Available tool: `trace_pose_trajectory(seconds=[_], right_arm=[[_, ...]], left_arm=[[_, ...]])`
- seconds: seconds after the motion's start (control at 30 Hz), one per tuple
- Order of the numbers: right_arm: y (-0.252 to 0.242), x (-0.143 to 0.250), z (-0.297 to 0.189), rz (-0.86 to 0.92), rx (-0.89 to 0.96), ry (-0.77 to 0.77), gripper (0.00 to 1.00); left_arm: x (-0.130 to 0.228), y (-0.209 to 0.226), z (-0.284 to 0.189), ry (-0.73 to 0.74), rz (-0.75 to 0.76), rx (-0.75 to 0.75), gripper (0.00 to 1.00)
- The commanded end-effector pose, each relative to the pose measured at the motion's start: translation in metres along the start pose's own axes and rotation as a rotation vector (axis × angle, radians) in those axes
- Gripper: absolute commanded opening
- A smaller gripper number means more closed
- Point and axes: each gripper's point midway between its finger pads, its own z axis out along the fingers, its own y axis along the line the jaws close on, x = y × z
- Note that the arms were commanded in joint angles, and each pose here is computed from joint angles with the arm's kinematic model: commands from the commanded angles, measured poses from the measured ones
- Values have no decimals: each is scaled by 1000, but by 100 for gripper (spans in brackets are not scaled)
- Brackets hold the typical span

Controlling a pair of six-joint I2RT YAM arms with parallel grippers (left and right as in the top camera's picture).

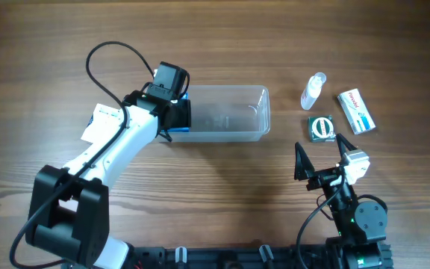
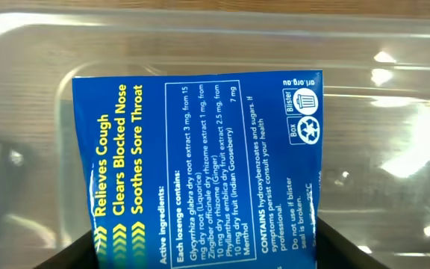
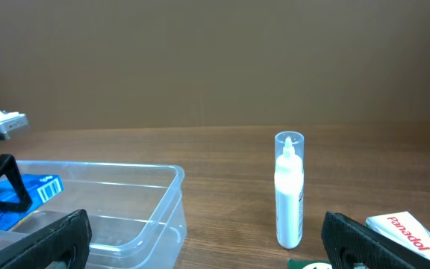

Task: Pack container
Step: 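Carry the blue box over the container and lower it inside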

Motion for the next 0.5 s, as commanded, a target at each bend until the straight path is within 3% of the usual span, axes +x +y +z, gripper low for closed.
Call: trace_pose_trajectory(seconds=[0.0, 0.37, 0.43, 0.47], right_arm=[[1, -1, 0, -19, -10, -6, 100], [1, -1, 0, -18, -10, -6, 100], [1, -1, 0, -19, -10, -6, 100], [1, -1, 0, -19, -10, -6, 100]], left_arm=[[-3, 11, 2, -16, 4, -53, 75], [-4, 11, 1, -20, 3, -51, 83], [-5, 11, 0, -25, 3, -49, 80], [-6, 11, -3, -31, 2, -47, 73]])
